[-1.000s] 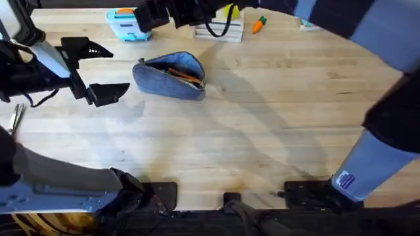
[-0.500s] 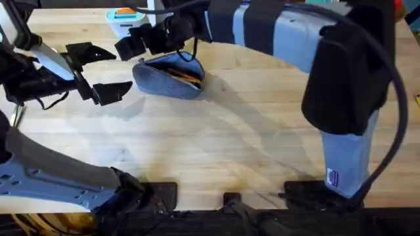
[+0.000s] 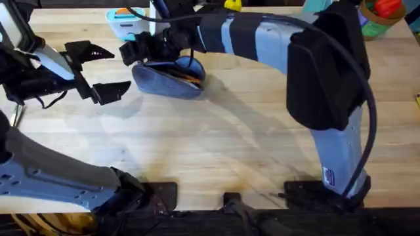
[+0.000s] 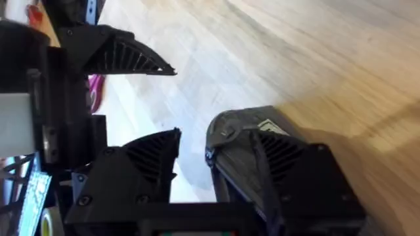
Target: Unzip the bag, pick up the pens from the table one at a time and place them inside, then zip the bag closed.
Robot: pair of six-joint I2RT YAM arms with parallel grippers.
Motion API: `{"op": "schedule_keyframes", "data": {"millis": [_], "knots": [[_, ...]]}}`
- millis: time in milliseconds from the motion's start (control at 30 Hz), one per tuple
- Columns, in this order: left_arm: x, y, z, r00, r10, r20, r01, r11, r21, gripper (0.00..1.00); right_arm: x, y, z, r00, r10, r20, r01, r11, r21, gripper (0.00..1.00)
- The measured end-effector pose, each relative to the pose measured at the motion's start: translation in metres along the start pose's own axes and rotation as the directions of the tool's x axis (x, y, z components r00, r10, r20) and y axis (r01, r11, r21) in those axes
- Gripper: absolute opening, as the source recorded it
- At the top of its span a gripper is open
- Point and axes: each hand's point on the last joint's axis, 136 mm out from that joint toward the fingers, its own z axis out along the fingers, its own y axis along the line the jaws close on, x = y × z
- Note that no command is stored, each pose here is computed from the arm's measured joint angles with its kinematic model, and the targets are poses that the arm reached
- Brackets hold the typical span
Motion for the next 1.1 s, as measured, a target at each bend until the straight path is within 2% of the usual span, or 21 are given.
{"op": "schedule_keyframes", "data": {"millis": [267,333,467,800,1000,1033,1100], "knots": [[0.000,0.000,0.000,1.000,0.000,0.000,0.000,1.000,0.000,0.993,0.003,0.006,0.000,1.000,0.005,-0.019,-0.006,0.999,-0.036,0.417],[0.000,0.000,0.000,1.000,0.000,0.000,0.000,1.000,0.000,0.993,0.005,0.009,0.000,1.000,0.008,-0.029,-0.009,0.998,-0.055,0.197],[0.000,0.000,0.000,1.000,0.000,0.000,0.000,1.000,0.000,0.993,0.005,0.010,0.000,0.999,0.008,-0.031,-0.010,0.998,-0.057,0.052],[0.000,0.000,0.000,1.000,0.000,0.000,0.000,1.000,0.000,0.994,0.005,0.011,-0.001,0.999,-0.041,-0.028,0.039,0.997,-0.063,0.029],[0.001,0.002,0.000,1.000,0.016,-0.001,-0.016,1.000,-0.007,0.993,0.006,0.011,-0.009,0.986,-0.164,-0.038,0.164,0.986,-0.021,0.030],[-0.001,0.002,0.003,1.000,0.027,-0.001,-0.027,1.000,0.000,0.993,-0.008,0.025,-0.032,0.966,-0.259,-0.006,0.259,0.965,0.037,0.030],[-0.003,0.000,0.007,0.999,0.034,0.002,-0.034,0.999,0.013,0.993,-0.010,0.026,-0.035,0.962,-0.274,0.001,0.273,0.961,0.048,0.030]]}}
